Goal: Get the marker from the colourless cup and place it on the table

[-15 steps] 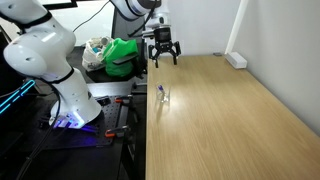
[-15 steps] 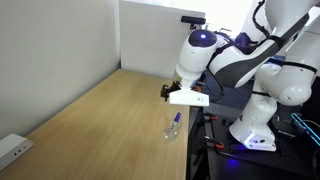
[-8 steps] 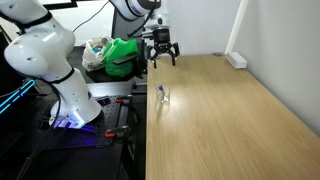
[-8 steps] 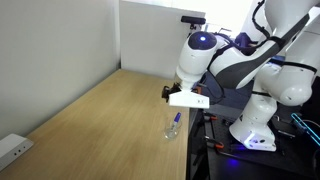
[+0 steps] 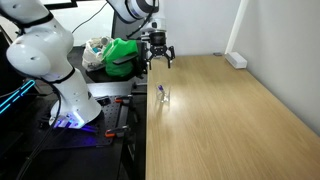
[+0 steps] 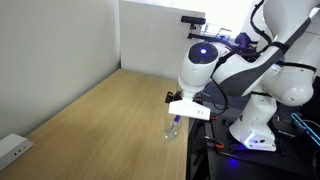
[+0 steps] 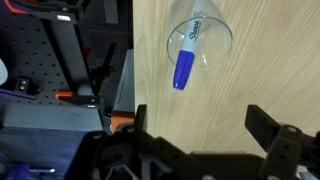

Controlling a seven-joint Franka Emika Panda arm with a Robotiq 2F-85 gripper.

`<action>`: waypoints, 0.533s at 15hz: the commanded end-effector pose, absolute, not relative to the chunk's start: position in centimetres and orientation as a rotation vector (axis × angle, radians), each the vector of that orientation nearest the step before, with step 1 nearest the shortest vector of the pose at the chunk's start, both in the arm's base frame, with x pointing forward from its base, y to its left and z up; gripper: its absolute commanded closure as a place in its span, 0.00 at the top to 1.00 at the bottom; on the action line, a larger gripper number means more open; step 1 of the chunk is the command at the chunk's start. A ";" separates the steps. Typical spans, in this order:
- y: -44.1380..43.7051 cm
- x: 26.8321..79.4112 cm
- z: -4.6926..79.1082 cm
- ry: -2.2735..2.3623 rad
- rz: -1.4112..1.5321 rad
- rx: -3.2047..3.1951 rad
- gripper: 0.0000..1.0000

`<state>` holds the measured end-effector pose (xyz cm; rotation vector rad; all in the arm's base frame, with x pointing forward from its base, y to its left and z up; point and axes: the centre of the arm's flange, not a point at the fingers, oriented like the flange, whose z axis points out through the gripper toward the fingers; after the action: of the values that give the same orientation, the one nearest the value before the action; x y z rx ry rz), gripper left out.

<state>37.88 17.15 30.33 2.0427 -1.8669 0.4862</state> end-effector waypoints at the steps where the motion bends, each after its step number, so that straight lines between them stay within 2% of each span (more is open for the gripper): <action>1: 17.9 38.2 29.5 -1.897 0.531 1.980 1.00; 8: 17.8 38.7 27.0 -1.969 0.592 1.880 1.00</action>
<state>37.90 17.26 28.17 1.9344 -1.9282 0.5939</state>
